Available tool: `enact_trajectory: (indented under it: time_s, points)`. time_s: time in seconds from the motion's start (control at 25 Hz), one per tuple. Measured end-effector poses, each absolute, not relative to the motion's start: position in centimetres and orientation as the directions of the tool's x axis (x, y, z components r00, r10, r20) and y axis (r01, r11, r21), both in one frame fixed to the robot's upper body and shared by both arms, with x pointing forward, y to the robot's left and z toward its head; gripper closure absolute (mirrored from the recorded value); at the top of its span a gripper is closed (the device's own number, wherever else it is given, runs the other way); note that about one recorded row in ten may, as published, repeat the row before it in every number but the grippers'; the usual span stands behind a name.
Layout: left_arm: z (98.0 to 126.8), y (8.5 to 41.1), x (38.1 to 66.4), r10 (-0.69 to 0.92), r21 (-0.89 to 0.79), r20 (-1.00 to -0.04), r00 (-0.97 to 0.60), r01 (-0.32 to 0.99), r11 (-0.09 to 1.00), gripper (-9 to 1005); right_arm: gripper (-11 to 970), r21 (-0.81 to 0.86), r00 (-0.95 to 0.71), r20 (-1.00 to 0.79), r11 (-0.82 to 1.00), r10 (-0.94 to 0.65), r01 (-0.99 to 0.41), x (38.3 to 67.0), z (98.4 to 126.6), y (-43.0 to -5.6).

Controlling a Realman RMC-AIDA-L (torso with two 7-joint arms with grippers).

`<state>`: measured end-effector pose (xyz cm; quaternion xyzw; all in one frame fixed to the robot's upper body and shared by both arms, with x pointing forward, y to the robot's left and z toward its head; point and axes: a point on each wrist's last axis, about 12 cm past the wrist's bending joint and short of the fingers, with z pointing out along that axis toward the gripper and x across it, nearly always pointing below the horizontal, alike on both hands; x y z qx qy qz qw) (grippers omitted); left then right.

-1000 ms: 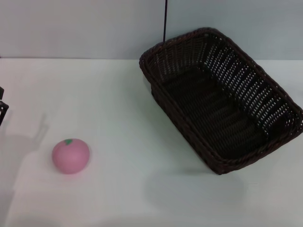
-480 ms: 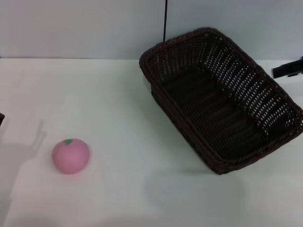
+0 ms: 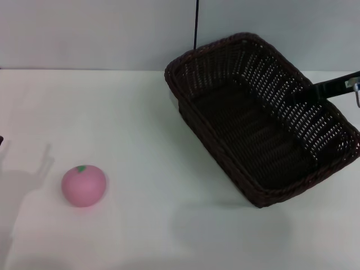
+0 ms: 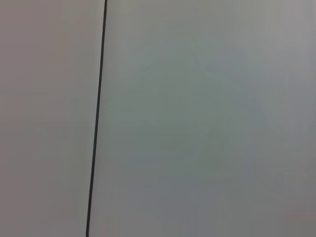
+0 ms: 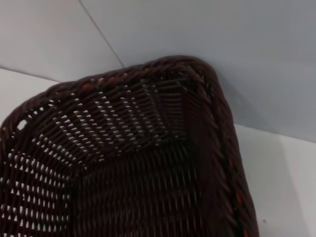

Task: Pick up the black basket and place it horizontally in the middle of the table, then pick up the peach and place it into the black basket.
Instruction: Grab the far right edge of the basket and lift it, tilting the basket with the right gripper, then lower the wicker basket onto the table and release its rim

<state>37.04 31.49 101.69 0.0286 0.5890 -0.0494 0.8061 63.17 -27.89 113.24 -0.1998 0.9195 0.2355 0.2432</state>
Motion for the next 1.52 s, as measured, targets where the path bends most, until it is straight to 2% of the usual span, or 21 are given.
enact_trajectory:
  time_s: [0.4,0.52,0.72,0.92,1.2,1.28,1.32,1.52]
  points:
    - [101.7,31.5,37.1,-0.044,-0.009,-0.952,0.302,0.115,0.993,144,475,0.326,-0.790,-0.552,0.802,-0.269,-0.501,62.9,112.6,-27.4]
    - [101.7,31.5,37.1,-0.044,-0.010,-0.952,0.302,0.115,0.993,144,714,0.329,-0.789,-0.550,0.798,-0.273,-0.506,62.8,112.6,-27.3]
    - [101.7,31.6,37.0,-0.045,-0.011,-0.952,0.302,0.113,0.994,144,756,0.324,-0.782,-0.553,0.790,-0.288,-0.521,62.6,113.1,-27.4]
    - [101.7,31.6,36.9,-0.044,-0.011,-0.952,0.303,0.110,0.994,144,797,0.256,-0.726,-0.581,0.764,-0.369,-0.592,62.1,114.8,-27.4]
    - [101.7,31.7,36.8,-0.040,-0.008,-0.953,0.301,0.107,0.994,145,810,0.149,-0.560,-0.589,0.604,-0.582,-0.783,60.7,117.9,-26.9]
    - [101.7,31.7,36.8,-0.040,-0.008,-0.953,0.302,0.107,0.994,145,808,0.084,-0.432,-0.595,0.482,-0.678,-0.872,60.3,118.8,-26.4]
    - [101.7,31.7,36.8,-0.040,-0.008,-0.953,0.302,0.107,0.994,145,808,0.084,-0.432,-0.595,0.482,-0.678,-0.872,60.3,118.8,-26.4]
    - [101.7,31.7,36.8,-0.034,-0.002,-0.953,0.301,0.106,0.994,145,803,-0.041,-0.164,-0.599,0.235,-0.784,-0.971,60.2,119.6,-25.1]
